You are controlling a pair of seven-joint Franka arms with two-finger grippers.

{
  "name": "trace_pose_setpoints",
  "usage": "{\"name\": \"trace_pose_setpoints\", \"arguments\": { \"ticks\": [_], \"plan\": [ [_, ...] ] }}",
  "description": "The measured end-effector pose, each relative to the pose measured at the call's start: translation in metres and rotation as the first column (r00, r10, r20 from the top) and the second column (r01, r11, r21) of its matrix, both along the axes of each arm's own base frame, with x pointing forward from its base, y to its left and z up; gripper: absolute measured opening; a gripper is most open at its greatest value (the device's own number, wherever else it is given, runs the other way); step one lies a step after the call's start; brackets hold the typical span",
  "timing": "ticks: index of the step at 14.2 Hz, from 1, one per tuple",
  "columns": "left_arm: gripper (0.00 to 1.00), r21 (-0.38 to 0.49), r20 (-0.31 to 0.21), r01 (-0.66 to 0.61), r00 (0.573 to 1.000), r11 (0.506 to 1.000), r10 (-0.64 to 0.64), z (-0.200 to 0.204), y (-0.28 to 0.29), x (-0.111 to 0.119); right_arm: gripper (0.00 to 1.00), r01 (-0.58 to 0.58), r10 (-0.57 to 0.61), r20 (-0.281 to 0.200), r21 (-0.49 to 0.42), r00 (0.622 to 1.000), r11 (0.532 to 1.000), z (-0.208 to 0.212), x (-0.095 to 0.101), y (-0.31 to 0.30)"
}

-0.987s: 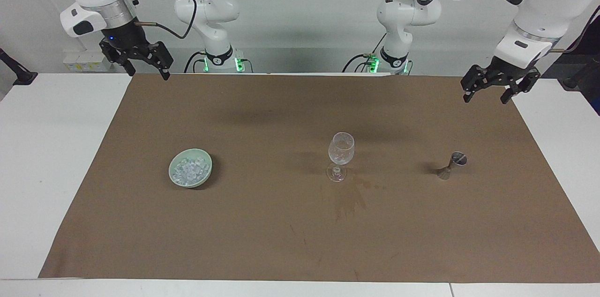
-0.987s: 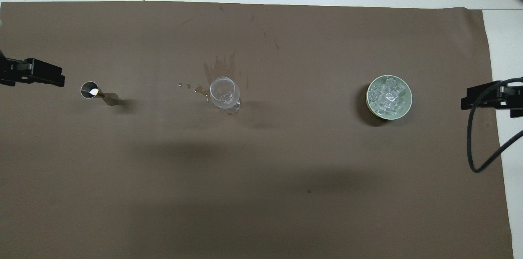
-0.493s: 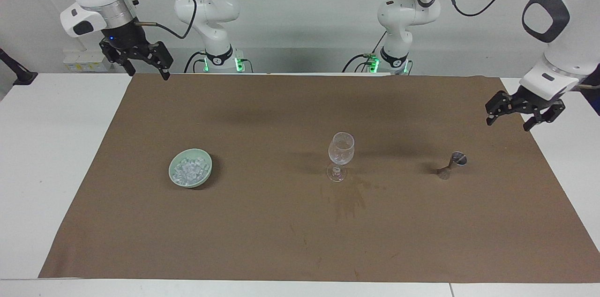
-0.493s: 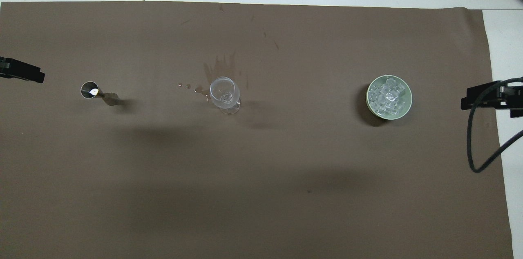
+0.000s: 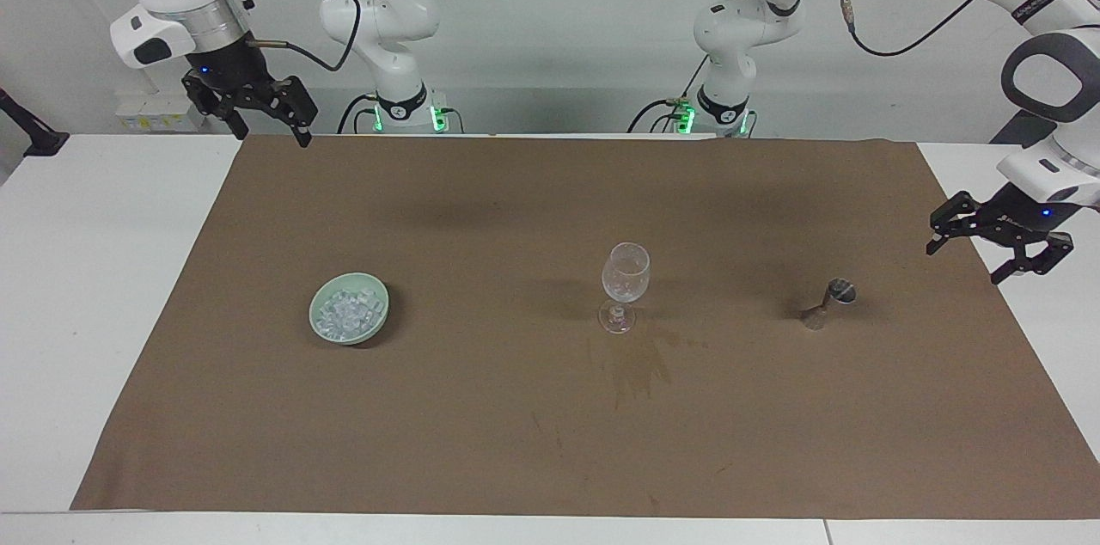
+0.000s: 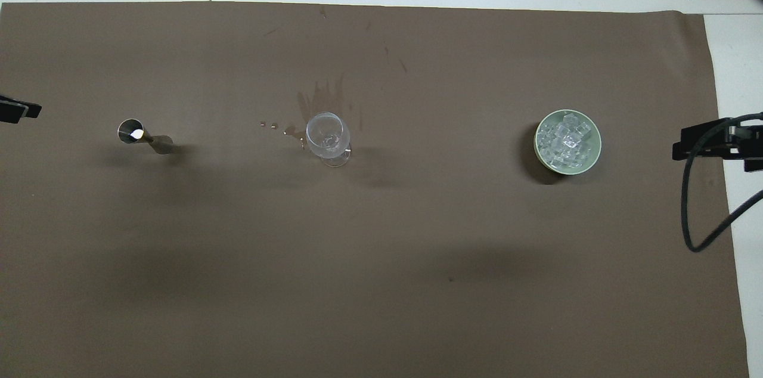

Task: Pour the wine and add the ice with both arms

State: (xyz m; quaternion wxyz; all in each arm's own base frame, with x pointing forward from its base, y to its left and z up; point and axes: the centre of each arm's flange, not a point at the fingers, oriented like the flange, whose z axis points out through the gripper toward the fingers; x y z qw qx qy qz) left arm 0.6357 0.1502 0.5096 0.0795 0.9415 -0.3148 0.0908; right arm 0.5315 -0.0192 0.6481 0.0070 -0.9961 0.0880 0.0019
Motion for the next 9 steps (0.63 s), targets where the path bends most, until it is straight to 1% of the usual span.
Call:
{"name": "trace_pose_setpoints", "arguments": {
  "ticks": [2,4,5,7,9],
  "plan": [
    [1.0,-0.088,0.028,0.09,0.996,0.992,-0.088,-0.012,0.008,-0.002,1.0,0.0,0.0,0.0,0.0,1.0,1.0,0.0,0.0,0.0],
    [1.0,-0.21,0.048,0.168,0.986,0.963,-0.162,-0.02,0.012,-0.008,1.0,0.0,0.0,0.0,0.0,1.0,1.0,0.0,0.0,0.0],
    [1.0,-0.25,0.068,0.207,0.978,0.946,-0.197,-0.025,0.018,-0.012,1.0,0.0,0.0,0.0,0.0,1.0,1.0,0.0,0.0,0.0],
    [1.0,-0.275,0.123,0.306,0.951,0.911,-0.283,-0.038,0.03,-0.017,1.0,0.0,0.0,0.0,0.0,1.0,1.0,0.0,0.0,0.0],
    [1.0,-0.294,0.179,0.399,0.916,0.868,-0.36,-0.06,0.04,-0.019,1.0,0.0,0.0,0.0,0.0,1.0,1.0,0.0,0.0,0.0]
  ]
}}
